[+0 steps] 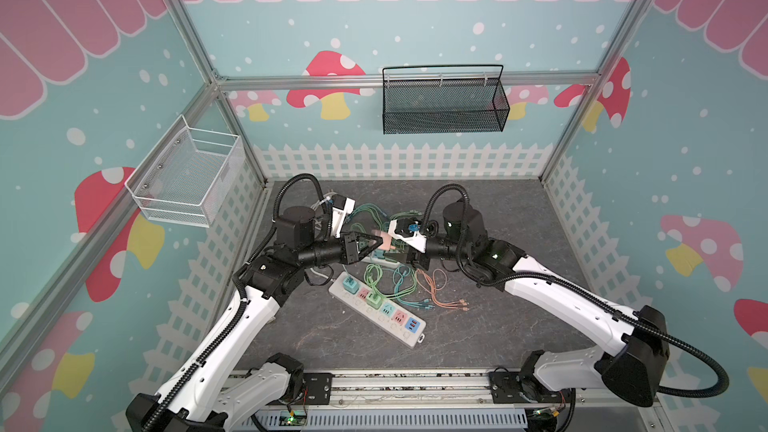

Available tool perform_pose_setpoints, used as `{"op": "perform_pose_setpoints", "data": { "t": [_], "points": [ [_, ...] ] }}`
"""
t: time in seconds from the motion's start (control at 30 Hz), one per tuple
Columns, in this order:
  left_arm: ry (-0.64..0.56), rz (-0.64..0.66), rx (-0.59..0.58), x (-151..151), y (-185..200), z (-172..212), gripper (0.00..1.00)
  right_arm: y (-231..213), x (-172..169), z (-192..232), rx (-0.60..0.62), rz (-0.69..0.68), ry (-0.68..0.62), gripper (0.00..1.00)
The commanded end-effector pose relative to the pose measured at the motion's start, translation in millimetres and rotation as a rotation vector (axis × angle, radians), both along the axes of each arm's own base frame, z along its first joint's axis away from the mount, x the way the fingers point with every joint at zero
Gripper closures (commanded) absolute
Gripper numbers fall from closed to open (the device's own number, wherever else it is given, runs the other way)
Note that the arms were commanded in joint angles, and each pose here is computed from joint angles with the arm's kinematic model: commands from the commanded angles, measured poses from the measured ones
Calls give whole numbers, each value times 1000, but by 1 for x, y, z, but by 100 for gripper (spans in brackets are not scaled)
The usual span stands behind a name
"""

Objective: Insert the plug

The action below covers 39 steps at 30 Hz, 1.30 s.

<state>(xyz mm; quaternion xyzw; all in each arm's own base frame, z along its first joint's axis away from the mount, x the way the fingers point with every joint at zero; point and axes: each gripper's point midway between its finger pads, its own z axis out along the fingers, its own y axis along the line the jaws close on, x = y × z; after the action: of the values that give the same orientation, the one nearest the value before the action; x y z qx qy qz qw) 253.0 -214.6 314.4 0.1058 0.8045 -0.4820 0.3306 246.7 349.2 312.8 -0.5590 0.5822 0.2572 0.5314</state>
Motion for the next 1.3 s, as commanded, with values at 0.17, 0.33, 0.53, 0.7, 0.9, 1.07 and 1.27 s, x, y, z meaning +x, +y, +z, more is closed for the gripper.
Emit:
{"op": "perform_pose_setpoints", "data": {
  "t": [0.17, 0.33, 0.53, 0.7, 0.9, 1.07, 1.27],
  "points": [
    [-85, 63, 47, 16, 6, -6, 99, -27, -19, 22, 179, -115, 189, 16],
    [-163, 107, 1, 25, 7, 6, 100, -19, -40, 10, 279, -40, 412, 17],
    [-253, 102, -63, 25, 5, 20, 100, -13, -51, -13, 418, 7, 626, 18],
    [-311, 91, -111, 18, 5, 26, 100, -10, -42, -19, 512, -12, 683, 19],
    [-354, 77, -160, 4, 8, 28, 100, -4, -32, -22, 543, -23, 707, 19],
    [-372, 39, -200, -10, 7, 27, 100, 1, -20, -14, 580, -28, 708, 20],
    [-387, 25, -225, -20, 9, 27, 100, 4, -12, -3, 644, 19, 742, 27]
  ]
}}
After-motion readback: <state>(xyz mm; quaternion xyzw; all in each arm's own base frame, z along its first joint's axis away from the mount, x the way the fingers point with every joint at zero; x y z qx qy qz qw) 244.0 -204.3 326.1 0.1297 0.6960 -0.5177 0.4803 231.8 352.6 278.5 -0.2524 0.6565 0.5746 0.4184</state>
